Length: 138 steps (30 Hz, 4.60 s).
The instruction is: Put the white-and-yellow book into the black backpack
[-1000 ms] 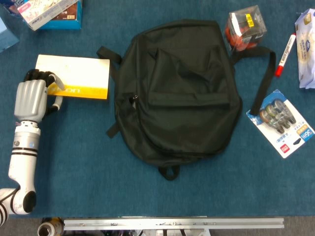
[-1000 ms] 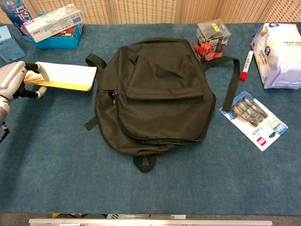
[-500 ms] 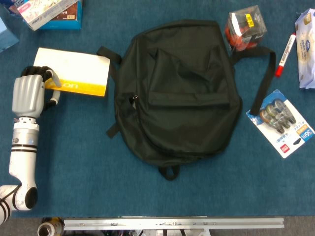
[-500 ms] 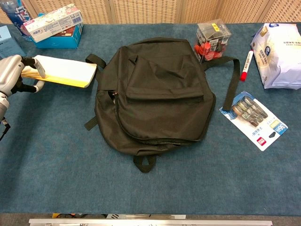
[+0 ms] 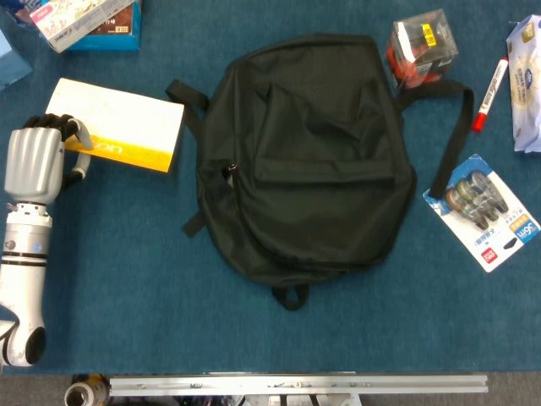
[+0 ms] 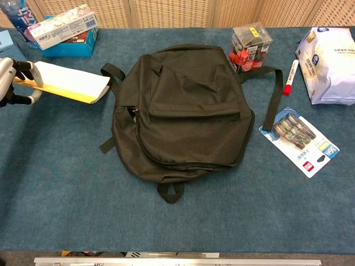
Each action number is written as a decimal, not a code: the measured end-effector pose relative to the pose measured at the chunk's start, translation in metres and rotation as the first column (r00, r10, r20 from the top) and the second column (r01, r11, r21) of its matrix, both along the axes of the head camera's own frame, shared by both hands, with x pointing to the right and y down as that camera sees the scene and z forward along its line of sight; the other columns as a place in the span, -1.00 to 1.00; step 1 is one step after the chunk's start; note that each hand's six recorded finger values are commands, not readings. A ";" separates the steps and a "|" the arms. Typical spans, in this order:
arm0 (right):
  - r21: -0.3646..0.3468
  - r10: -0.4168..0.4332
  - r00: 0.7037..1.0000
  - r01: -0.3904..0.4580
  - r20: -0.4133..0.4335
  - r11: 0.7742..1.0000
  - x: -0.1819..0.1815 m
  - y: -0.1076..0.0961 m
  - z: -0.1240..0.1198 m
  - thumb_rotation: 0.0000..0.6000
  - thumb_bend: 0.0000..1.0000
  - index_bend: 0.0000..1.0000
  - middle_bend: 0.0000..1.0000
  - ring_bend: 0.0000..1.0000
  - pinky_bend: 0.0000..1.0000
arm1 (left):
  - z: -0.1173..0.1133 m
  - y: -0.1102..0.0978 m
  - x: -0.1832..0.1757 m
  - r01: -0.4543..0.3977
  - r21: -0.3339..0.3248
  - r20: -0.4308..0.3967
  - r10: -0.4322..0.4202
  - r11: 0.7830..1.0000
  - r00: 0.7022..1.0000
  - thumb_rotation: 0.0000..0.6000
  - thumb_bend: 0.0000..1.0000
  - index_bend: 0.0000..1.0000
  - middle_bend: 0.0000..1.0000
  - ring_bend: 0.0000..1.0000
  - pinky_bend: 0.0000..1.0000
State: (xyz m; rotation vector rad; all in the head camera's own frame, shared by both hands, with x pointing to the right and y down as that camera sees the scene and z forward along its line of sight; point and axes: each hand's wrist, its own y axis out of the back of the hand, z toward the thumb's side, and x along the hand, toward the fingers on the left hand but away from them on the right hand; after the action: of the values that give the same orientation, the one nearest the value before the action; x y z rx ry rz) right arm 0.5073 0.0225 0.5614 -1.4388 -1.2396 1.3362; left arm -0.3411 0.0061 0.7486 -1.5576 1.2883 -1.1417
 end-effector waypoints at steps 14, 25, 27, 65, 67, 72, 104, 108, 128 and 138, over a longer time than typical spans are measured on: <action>-0.082 -0.161 0.986 0.165 0.044 0.983 -0.054 -0.006 0.018 1.00 -0.73 -0.85 -0.40 -0.63 -0.18 | -0.047 0.005 -0.004 -0.066 0.144 -0.105 0.081 0.987 0.991 1.00 -0.31 0.28 0.11 -0.12 -0.10; -0.203 -0.364 0.917 0.393 0.163 0.897 -0.128 -0.002 0.039 1.00 -0.87 -0.85 -0.40 -0.63 -0.18 | -0.066 0.021 0.002 -0.102 0.171 -0.144 0.128 0.980 0.981 1.00 -0.31 0.29 0.11 -0.11 -0.10; -0.231 -0.401 0.896 0.439 0.192 0.868 -0.143 0.000 0.044 1.00 -0.88 -0.85 -0.40 -0.63 -0.18 | -0.069 0.024 0.003 -0.110 0.175 -0.146 0.137 0.978 0.980 1.00 -0.31 0.29 0.11 -0.11 -0.10; -0.435 -0.678 0.668 0.732 0.307 0.525 -0.324 0.045 0.143 1.00 -0.97 -0.85 -0.40 -0.63 -0.18 | -0.085 0.054 -0.001 -0.131 0.172 -0.130 0.154 0.976 0.980 1.00 -0.31 0.29 0.11 -0.11 -0.10; -0.431 -0.689 0.665 0.733 0.290 0.526 -0.330 0.046 0.146 1.00 -0.97 -0.85 -0.40 -0.63 -0.18 | -0.085 0.054 -0.002 -0.130 0.173 -0.131 0.154 0.976 0.979 1.00 -0.31 0.29 0.11 -0.11 -0.10; -0.433 -0.706 0.663 0.728 0.249 0.531 -0.344 0.052 0.157 1.00 -0.96 -0.85 -0.40 -0.63 -0.18 | -0.086 0.054 -0.004 -0.126 0.176 -0.134 0.151 0.976 0.979 1.00 -0.31 0.29 0.11 -0.11 -0.10; -0.329 -0.570 0.794 0.607 0.211 0.724 -0.386 -0.020 0.161 1.00 0.54 0.11 0.16 0.26 0.75 | -0.094 0.045 -0.016 -0.119 0.205 -0.187 0.158 0.971 0.970 1.00 -0.31 0.30 0.12 -0.11 -0.10; -0.313 -0.529 0.815 0.580 0.237 0.752 -0.393 -0.037 0.155 1.00 0.71 0.17 0.20 0.32 0.82 | -0.098 0.041 -0.017 -0.136 0.206 -0.201 0.178 0.969 0.963 1.00 -0.31 0.30 0.12 -0.11 -0.10; -0.237 -0.330 0.874 0.426 0.356 0.873 -0.401 -0.091 0.132 1.00 0.93 0.29 0.31 0.51 0.97 | -0.098 0.040 -0.018 -0.218 0.142 -0.281 0.250 0.966 0.927 1.00 -0.31 0.31 0.13 -0.11 -0.10; -0.171 -0.273 0.865 0.371 0.421 0.913 -0.424 -0.111 0.114 1.00 0.93 0.29 0.32 0.53 0.98 | -0.107 0.038 -0.010 -0.251 0.147 -0.342 0.287 0.957 0.895 1.00 -0.31 0.31 0.13 -0.11 -0.10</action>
State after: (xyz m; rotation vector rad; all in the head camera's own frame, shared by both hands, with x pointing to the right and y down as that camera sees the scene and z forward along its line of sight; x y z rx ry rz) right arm 0.0834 -0.0882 0.6755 -2.0688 -1.0252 1.0247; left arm -0.3514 0.0442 0.6417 -1.8614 1.2850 -0.6240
